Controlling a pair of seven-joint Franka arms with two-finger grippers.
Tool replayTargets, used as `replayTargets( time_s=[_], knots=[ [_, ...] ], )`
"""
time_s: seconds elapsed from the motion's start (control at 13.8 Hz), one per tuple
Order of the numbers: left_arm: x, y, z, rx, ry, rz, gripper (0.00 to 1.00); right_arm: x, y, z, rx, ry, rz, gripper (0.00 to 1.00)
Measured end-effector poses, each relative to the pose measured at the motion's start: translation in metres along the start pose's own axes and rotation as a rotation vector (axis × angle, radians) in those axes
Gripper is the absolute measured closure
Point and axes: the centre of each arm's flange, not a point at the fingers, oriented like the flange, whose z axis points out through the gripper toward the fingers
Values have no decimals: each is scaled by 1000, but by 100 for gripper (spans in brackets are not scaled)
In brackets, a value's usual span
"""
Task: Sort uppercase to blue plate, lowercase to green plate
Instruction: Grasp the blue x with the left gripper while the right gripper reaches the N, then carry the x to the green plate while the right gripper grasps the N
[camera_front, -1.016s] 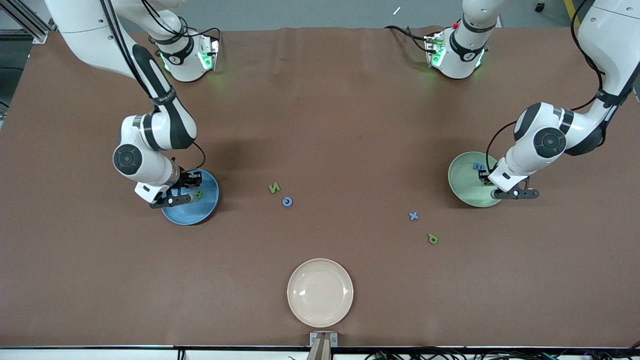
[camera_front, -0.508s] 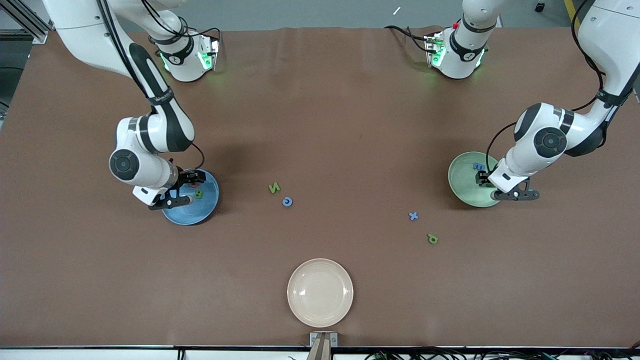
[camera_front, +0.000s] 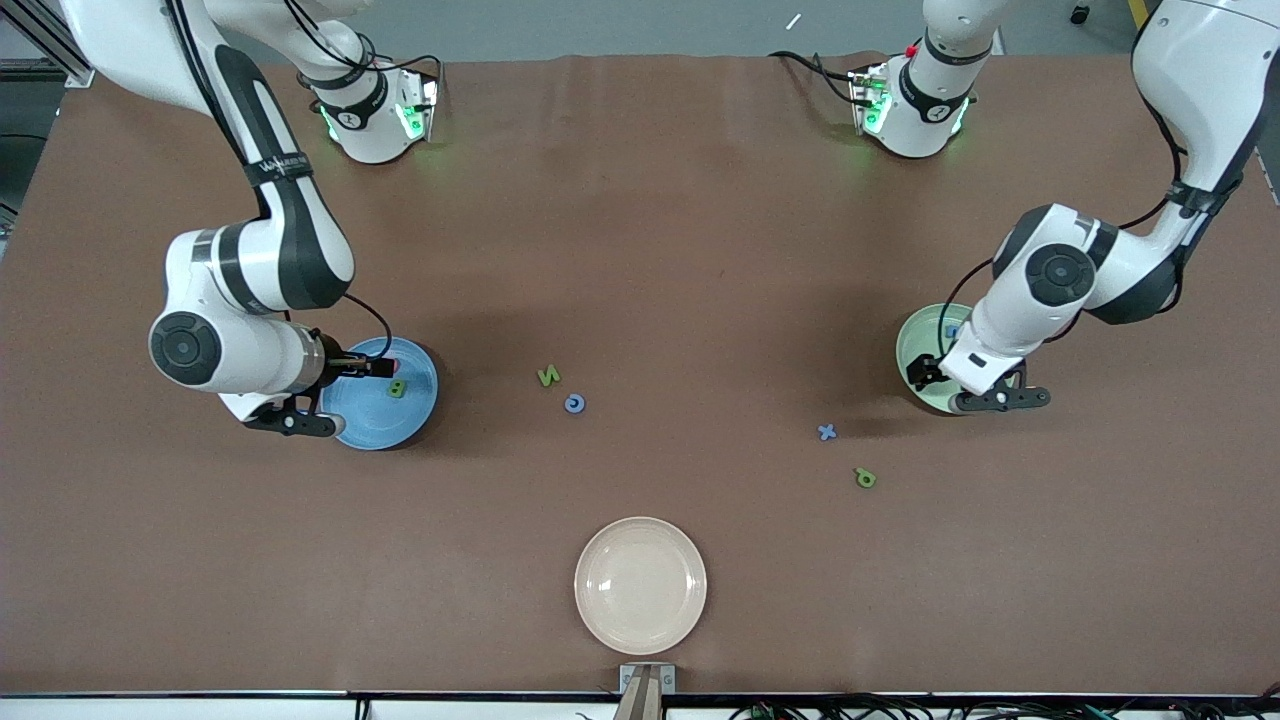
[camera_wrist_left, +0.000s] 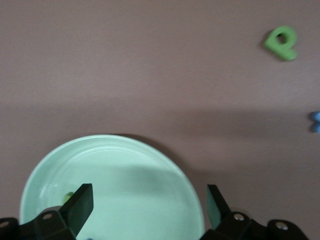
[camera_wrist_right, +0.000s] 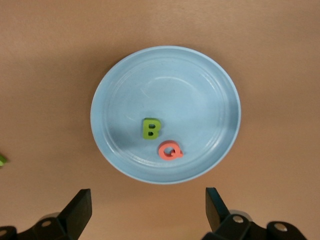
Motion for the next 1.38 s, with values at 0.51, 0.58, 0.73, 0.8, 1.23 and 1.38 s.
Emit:
replayTargets(
  time_s=[0.51, 0.58, 0.73, 0.8, 1.23, 1.38],
  knots=[
    [34, 120, -6, -78, -27, -133, 0, 3, -8, -28, 14, 41, 136, 0],
    [40, 126, 5, -71, -30, -134, 0, 3, -21, -24, 22, 66, 173, 0],
    [44, 141, 29, -37, -36, -119, 0, -5, -64, -12, 30, 106, 234, 2],
    [42, 149, 37, -29, -43, -112, 0, -10, -88, -4, 36, 126, 270, 1],
    [48, 152, 59, -43, -74, -138, 10, -39, -193, 61, 79, 203, 428, 0],
    [49, 152, 65, -48, -83, -149, 16, -52, -208, 88, 103, 225, 489, 3]
  ],
)
